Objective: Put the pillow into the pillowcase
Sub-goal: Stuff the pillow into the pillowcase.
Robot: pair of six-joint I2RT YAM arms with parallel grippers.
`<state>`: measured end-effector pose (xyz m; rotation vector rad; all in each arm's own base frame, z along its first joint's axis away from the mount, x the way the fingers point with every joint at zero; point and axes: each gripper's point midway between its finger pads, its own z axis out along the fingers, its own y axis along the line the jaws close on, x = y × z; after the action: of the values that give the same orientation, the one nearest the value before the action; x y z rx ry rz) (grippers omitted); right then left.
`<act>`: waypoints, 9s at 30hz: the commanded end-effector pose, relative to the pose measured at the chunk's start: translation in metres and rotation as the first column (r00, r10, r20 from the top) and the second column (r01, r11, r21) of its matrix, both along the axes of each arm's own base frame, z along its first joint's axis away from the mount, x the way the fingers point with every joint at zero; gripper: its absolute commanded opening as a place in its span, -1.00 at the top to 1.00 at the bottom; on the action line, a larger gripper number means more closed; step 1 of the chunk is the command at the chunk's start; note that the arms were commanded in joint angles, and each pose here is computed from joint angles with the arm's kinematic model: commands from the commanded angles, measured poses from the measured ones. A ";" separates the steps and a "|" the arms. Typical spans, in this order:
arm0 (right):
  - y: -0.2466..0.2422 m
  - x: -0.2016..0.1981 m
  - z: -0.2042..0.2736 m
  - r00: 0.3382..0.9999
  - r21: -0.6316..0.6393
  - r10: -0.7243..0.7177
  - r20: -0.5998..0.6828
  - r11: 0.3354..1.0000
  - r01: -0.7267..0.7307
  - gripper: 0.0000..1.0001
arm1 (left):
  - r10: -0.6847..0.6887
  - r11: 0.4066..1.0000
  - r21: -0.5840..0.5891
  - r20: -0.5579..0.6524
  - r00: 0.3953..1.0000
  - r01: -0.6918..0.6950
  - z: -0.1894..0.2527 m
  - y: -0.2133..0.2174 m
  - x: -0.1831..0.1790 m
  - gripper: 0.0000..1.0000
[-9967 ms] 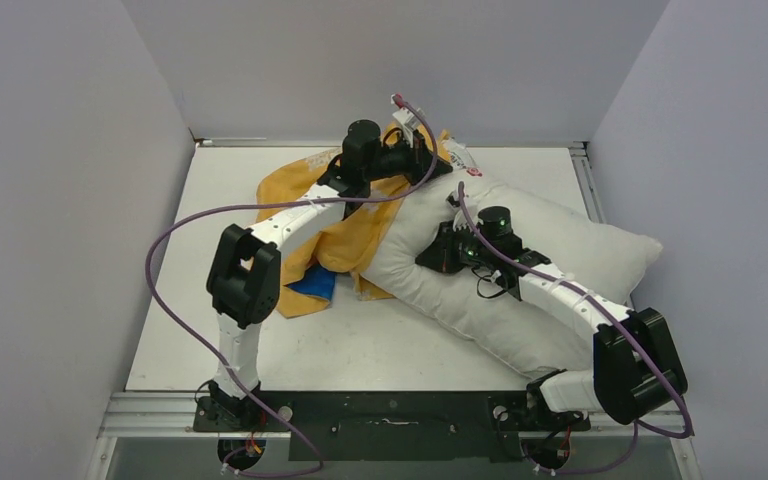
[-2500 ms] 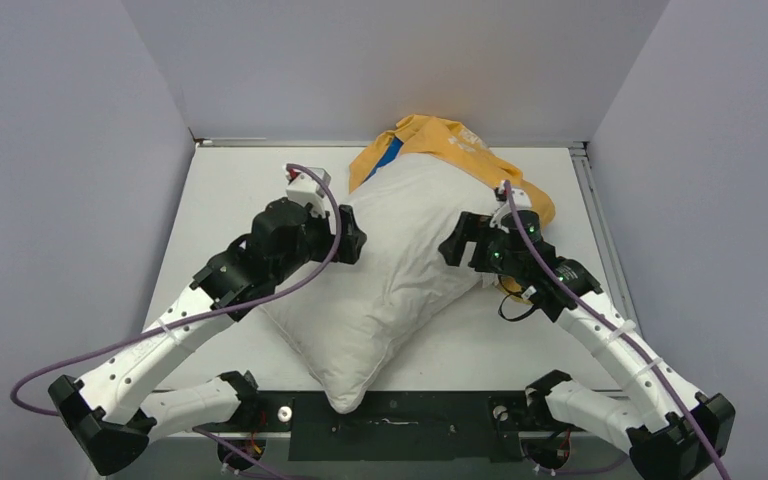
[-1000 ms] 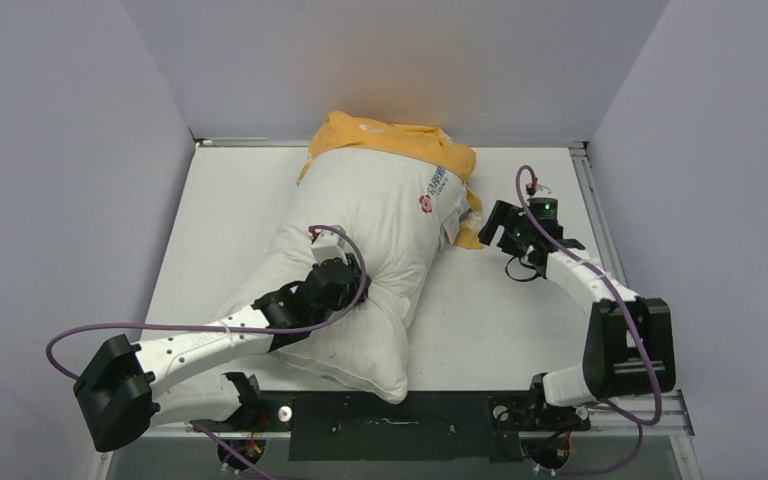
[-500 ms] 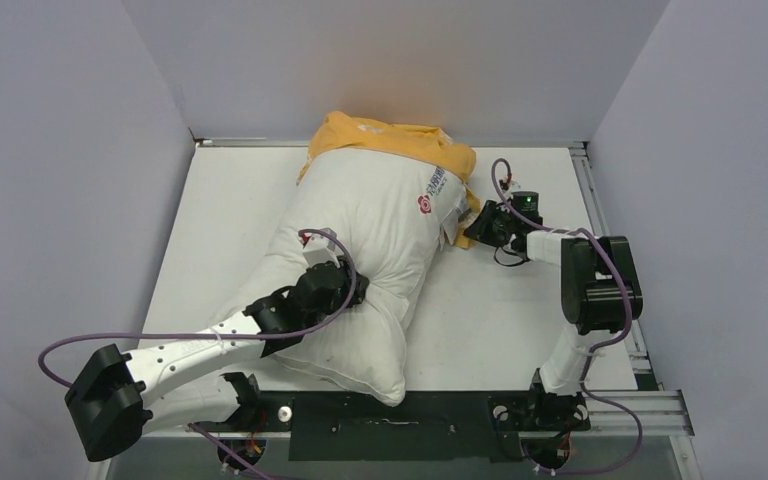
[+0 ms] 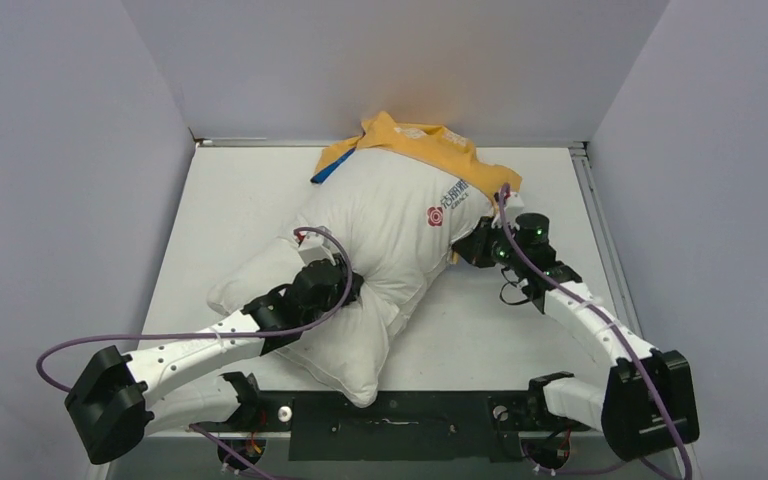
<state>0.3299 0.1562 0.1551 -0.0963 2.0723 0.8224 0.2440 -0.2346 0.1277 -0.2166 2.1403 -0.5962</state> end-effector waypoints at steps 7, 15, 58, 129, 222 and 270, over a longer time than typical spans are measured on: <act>0.113 -0.160 -0.030 0.926 0.094 0.362 -0.106 0.931 -0.353 0.89 | 0.131 0.969 0.234 -0.236 0.963 -0.074 -0.097 0.055 -0.032 1.00; 0.185 -0.259 -0.087 0.824 -0.095 0.529 -0.204 0.827 -0.554 0.89 | 0.252 0.948 0.273 -0.324 0.912 -0.164 -0.129 0.065 -0.041 1.00; -0.094 0.002 0.047 0.913 -0.260 -0.408 0.031 0.878 0.401 0.14 | 0.147 0.967 0.248 -0.324 0.935 -0.066 -0.129 0.050 -0.039 1.00; 0.110 -0.063 0.048 0.962 -0.082 0.267 -0.053 0.959 -0.270 0.89 | 0.224 0.966 0.187 -0.247 0.943 -0.180 -0.096 0.054 -0.027 1.00; 0.177 -0.147 0.099 0.915 -0.079 0.352 0.196 0.936 -0.343 -0.19 | 0.161 0.983 -0.050 -0.249 0.955 -0.179 -0.132 0.001 -0.027 1.00; 0.159 -0.106 0.111 0.882 0.148 0.467 0.062 0.870 -0.471 0.89 | 0.112 0.992 -0.030 -0.214 0.970 -0.121 -0.101 -0.010 -0.022 1.00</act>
<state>0.3062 0.2174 0.2309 -0.2831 2.1138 0.6836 0.2725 -0.2533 0.0964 -0.6045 1.9734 -0.7347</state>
